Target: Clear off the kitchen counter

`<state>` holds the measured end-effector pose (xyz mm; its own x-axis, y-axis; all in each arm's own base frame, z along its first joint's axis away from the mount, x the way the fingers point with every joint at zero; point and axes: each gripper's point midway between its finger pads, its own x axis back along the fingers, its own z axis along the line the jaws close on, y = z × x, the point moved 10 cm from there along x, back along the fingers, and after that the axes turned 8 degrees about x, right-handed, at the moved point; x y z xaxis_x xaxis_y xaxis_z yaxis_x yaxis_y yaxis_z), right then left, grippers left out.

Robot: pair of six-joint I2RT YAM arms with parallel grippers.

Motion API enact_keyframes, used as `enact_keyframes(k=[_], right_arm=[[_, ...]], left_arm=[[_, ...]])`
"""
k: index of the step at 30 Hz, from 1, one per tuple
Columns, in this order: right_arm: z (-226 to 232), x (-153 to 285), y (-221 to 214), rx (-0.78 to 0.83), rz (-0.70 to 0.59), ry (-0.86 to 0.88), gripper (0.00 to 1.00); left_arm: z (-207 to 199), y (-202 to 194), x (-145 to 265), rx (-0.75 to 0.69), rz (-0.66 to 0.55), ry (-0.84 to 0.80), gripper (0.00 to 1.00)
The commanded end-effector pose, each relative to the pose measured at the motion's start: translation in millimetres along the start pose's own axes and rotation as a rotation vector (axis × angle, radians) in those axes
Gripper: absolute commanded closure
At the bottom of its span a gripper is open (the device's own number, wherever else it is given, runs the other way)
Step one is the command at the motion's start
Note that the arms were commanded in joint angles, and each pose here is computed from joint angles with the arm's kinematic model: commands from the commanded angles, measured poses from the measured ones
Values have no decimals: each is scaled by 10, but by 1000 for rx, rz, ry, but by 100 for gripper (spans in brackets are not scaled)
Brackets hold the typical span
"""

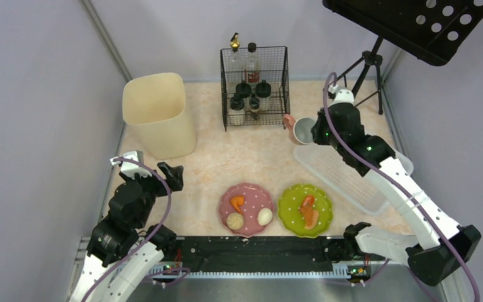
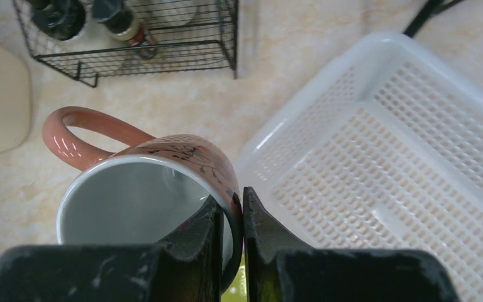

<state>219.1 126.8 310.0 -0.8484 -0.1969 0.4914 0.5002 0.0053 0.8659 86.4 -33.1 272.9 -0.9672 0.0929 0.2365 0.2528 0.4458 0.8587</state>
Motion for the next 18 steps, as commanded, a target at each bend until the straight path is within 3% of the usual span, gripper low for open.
enact_keyframes(k=[1, 8, 18], right_arm=[[-259, 245, 208, -32, -116, -118, 100], [-609, 188, -52, -53, -61, -299, 100], [-838, -80, -539, -95, 82, -341, 100]], left_arm=[[-38, 59, 1, 14, -43, -33, 1], [-39, 60, 6, 13, -44, -37, 2], [-46, 62, 10, 12, -42, -47, 1]])
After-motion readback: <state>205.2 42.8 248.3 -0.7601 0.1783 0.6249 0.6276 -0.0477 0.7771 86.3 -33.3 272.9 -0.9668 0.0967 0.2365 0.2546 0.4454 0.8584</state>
